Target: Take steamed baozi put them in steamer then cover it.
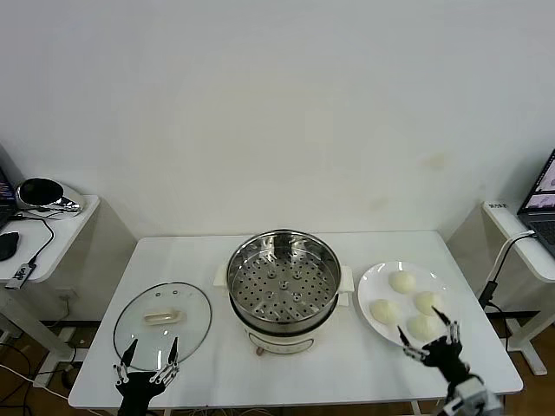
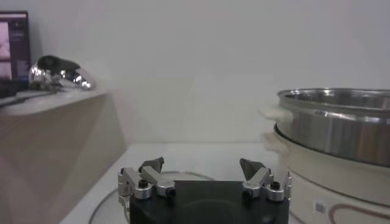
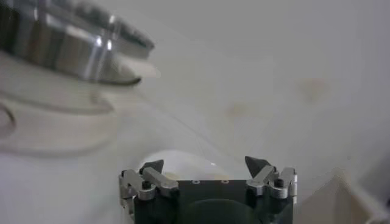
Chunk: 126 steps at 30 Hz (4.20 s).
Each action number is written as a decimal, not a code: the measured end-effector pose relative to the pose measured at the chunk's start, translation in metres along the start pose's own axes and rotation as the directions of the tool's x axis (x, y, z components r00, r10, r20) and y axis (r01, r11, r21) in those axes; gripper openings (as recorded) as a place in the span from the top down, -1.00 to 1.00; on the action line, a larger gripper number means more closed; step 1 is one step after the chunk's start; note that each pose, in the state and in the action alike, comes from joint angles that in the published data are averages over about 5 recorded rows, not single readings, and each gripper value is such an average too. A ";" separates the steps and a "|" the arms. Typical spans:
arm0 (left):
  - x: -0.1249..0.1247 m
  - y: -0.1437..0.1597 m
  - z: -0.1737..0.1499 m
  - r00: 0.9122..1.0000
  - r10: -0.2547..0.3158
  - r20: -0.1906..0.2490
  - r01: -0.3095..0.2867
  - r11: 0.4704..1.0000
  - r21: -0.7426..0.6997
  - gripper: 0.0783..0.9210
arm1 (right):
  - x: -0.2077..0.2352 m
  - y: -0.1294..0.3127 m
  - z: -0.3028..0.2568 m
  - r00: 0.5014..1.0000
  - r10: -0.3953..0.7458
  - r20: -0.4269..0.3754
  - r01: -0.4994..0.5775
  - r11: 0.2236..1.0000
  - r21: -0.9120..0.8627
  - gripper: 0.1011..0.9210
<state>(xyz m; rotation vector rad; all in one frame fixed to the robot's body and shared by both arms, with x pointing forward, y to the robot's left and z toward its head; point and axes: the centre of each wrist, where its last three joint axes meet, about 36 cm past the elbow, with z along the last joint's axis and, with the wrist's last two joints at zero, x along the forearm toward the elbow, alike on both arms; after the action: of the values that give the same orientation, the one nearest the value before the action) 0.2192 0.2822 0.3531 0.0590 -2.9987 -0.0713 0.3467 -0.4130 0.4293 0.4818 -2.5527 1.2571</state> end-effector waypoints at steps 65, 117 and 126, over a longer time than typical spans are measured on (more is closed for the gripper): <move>-0.001 0.021 -0.006 0.998 -0.039 0.044 0.044 0.991 -0.130 -0.77 | -0.306 -0.152 -0.052 0.567 -0.636 -0.524 0.817 0.517 0.256 -0.58; -0.013 0.028 -0.014 0.996 -0.040 0.077 0.049 0.991 -0.122 -0.77 | -0.237 -0.218 -0.330 0.662 -0.718 -0.215 0.633 0.382 0.674 0.05; -0.011 0.030 -0.018 0.995 -0.055 0.082 0.064 0.991 -0.119 -0.77 | -0.259 -0.152 -0.376 0.601 -0.764 -0.234 0.571 0.205 0.795 0.07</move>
<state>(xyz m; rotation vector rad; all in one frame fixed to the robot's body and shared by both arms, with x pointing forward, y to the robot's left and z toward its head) 0.2316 0.3116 0.3710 0.1356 -3.0627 -0.2690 0.6742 -0.1518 0.6667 1.7916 -1.2256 1.9339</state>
